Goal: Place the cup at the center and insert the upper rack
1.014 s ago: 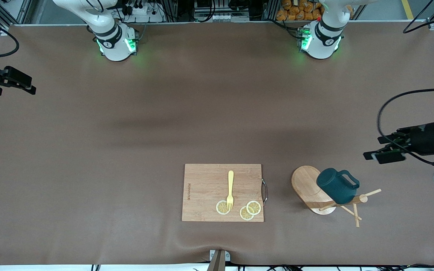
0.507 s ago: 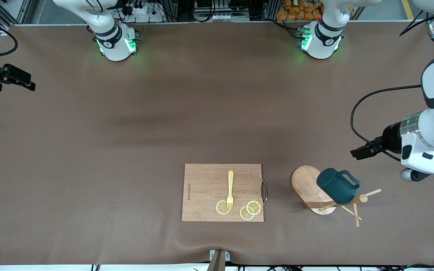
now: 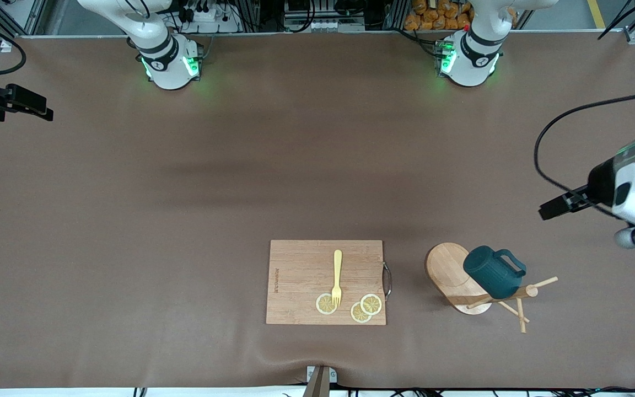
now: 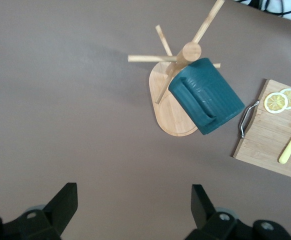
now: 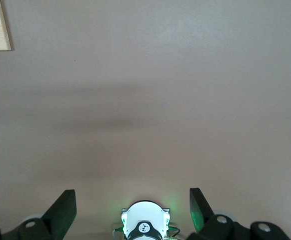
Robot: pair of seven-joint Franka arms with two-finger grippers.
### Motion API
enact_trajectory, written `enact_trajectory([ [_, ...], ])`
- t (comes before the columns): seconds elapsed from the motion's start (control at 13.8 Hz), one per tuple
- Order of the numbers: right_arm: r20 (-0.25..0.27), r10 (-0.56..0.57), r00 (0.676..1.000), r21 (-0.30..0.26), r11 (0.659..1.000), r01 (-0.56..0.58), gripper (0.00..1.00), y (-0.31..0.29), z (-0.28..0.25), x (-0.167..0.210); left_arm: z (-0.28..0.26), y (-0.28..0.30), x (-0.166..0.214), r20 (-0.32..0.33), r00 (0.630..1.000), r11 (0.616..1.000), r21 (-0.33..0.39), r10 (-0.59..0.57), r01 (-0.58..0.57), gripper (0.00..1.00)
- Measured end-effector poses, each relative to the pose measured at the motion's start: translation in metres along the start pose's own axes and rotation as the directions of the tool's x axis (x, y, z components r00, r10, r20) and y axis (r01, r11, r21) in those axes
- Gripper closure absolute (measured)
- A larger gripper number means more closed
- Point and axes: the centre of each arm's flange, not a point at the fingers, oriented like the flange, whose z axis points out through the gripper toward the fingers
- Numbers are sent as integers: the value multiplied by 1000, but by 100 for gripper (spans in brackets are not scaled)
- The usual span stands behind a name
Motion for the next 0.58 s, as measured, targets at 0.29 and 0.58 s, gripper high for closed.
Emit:
enact_trajectory([
  [0.29,-1,0,1000,0,1000,0,0,0,0,0,-22,-11,-11,-7,1000,1000,-2,24,-24,0],
  [0.58,-23,0,1000,-1,1000,0,0,0,-2,2,-21,-7,-19,24,998,998,10,55,-55,0],
])
